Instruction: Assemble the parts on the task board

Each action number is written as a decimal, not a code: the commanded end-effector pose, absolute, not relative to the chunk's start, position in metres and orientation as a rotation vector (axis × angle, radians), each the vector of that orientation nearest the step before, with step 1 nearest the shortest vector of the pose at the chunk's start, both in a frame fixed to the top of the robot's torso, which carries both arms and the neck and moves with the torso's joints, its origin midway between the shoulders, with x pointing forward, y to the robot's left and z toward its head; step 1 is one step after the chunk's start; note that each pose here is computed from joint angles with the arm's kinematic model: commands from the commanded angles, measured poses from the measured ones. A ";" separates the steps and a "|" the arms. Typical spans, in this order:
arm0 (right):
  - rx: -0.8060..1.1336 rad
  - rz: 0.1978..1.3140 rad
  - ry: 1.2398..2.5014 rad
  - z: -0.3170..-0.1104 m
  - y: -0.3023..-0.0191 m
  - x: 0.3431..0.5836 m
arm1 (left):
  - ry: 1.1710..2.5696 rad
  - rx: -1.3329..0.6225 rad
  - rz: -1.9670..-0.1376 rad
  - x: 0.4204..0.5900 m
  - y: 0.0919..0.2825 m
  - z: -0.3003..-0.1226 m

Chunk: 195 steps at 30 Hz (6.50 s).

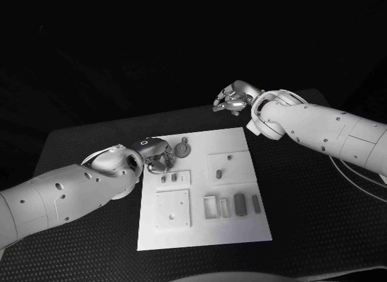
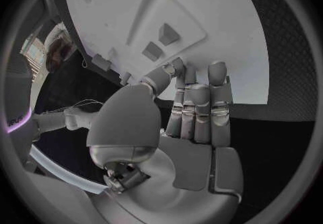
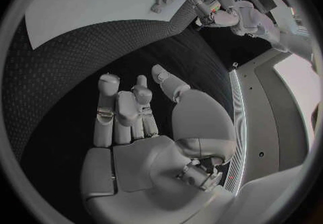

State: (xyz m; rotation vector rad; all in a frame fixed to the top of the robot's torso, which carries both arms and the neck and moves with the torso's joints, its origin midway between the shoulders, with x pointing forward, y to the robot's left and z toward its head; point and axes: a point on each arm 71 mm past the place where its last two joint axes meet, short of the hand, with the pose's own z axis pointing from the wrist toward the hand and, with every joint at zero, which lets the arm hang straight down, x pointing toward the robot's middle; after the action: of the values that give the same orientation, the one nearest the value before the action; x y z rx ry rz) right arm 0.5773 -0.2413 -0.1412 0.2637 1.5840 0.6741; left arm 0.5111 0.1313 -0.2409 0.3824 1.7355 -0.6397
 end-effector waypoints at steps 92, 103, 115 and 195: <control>-0.066 0.634 1.637 -0.172 -0.266 0.521 | 1.637 -0.756 -1.002 0.531 0.276 -0.215; -0.373 0.515 1.658 -0.195 -0.265 0.489 | 1.636 -0.739 -1.065 0.528 0.269 -0.214; -0.473 0.450 1.728 -0.204 -0.260 0.474 | 1.630 -0.762 -1.075 0.527 0.273 -0.214; -0.611 0.271 1.820 -0.235 -0.253 0.475 | 1.662 -0.794 -1.119 0.526 0.272 -0.215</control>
State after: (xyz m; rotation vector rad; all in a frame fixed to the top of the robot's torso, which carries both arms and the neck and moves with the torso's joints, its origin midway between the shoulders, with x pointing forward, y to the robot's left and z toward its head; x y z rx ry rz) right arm 0.4778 -0.2383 -0.2164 -0.5909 1.7036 0.3684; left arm 0.5259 0.2739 -0.2162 -0.7956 1.6589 -1.1014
